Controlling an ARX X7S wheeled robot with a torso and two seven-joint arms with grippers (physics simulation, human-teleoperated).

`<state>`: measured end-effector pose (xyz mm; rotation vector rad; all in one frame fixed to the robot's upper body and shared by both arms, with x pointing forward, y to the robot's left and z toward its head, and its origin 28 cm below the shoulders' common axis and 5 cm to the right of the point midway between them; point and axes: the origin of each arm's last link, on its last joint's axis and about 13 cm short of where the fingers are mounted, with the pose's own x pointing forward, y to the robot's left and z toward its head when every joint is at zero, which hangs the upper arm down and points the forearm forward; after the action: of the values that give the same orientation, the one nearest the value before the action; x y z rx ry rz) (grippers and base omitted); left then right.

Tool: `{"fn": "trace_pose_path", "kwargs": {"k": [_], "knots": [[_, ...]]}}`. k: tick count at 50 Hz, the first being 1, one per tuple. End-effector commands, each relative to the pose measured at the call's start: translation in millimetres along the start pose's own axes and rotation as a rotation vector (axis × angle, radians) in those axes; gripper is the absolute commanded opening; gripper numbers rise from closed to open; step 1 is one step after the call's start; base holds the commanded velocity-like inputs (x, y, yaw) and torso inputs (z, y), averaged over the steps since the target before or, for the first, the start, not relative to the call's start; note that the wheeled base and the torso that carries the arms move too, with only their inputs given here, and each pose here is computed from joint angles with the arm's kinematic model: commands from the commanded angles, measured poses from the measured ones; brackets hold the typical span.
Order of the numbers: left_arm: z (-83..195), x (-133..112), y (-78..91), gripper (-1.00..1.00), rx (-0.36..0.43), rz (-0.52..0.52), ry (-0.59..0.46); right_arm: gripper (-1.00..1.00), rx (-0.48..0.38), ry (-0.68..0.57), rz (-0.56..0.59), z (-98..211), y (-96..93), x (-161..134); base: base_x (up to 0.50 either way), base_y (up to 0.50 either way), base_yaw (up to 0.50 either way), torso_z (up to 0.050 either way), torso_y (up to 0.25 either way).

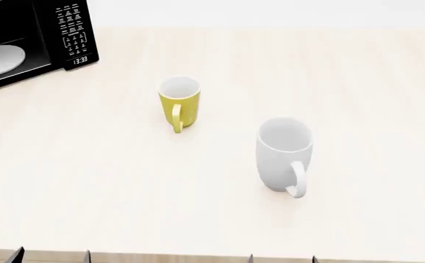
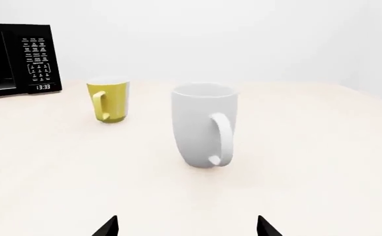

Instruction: Put the yellow and white mug to the front of the white mug.

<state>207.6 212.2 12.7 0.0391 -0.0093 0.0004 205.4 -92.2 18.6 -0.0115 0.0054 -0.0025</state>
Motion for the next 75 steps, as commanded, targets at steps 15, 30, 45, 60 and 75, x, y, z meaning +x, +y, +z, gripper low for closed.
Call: {"fn": "trace_pose_path", "kwargs": {"k": [15,30,45,60,75], "knots": [[13.2,3.6,8.4,1.00,0.004,0.010,-0.052,1.00,0.041,-0.097,-0.396,38.8,-69.6,-37.5,0.00,0.00,0.00,0.000,0.000],[11.8,3.5,9.9,1.00,0.005,0.010,-0.057,1.00,0.012,-0.133,-0.384,35.9,-77.9,-46.5,0.07,0.00,0.00,0.000,0.000],[8.6,-0.3,7.0,1.00,0.098,-0.031,-0.074,1.00,0.055,-0.160,-0.398,33.5,-80.2,-48.0,0.50,0.00,0.00,0.000,0.000],[9.0,-2.3,4.8,1.00,0.082,-0.054,-0.073,1.00,0.076,-0.169,-0.355,30.7,-78.9,-50.0,0.46,-0.10,0.00,0.000,0.000],[8.4,-1.4,6.1,1.00,0.059,-0.058,-0.068,1.00,0.085,-0.133,-0.371,26.0,-76.0,-45.6,0.15,-0.37,0.00,0.000,0.000]]}}
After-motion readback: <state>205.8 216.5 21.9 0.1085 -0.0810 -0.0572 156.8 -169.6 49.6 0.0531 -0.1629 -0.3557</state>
